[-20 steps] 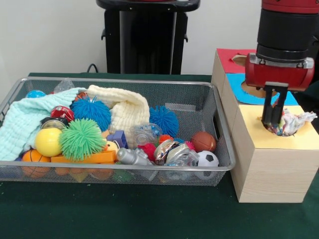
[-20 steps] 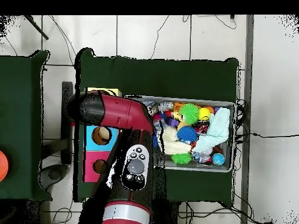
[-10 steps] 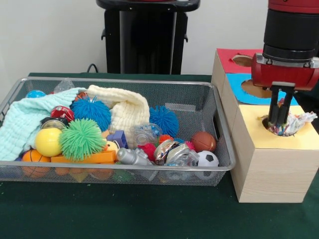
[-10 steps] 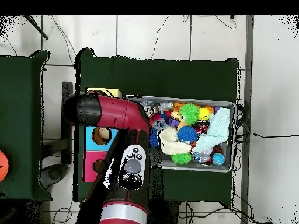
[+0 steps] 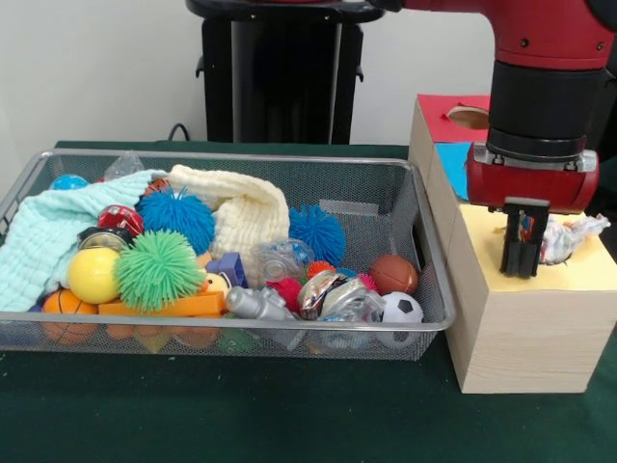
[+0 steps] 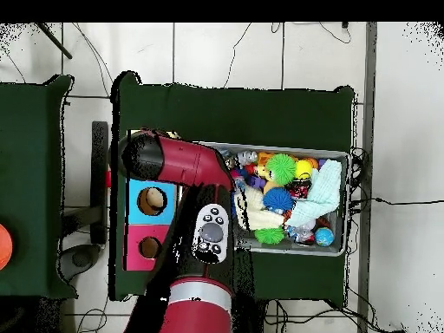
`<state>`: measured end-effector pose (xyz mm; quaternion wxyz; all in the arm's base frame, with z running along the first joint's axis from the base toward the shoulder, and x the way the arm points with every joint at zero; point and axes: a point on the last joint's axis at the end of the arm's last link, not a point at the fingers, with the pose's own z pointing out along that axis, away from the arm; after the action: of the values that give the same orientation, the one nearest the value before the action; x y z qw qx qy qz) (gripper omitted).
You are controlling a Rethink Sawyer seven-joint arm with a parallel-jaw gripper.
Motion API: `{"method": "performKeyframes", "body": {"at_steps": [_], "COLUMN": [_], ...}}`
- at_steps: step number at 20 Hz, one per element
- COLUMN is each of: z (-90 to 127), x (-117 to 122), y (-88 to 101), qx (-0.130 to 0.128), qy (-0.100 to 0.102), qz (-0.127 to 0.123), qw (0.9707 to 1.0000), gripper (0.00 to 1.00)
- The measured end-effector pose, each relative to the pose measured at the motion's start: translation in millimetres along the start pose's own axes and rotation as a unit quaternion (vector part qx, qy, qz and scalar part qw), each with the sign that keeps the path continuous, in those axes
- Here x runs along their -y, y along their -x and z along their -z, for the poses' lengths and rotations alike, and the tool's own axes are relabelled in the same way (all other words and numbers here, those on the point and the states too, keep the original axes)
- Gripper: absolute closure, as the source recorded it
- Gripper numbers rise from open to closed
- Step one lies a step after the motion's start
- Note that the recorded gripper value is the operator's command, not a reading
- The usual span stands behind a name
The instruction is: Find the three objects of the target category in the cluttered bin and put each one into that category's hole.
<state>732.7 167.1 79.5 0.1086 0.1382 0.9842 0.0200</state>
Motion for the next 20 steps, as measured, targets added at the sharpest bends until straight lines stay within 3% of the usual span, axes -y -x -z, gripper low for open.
{"method": "performKeyframes", "body": {"at_steps": [12, 20], "z": [0, 10], "x": [-3, -25], "y": [-0.4, -13.4], "qx": [0.003, 0.005], "qy": [-0.002, 0.0], "qz": [0.004, 0.021], "qw": [1.0, 0.9998], "gripper": [1.0, 1.0]}}
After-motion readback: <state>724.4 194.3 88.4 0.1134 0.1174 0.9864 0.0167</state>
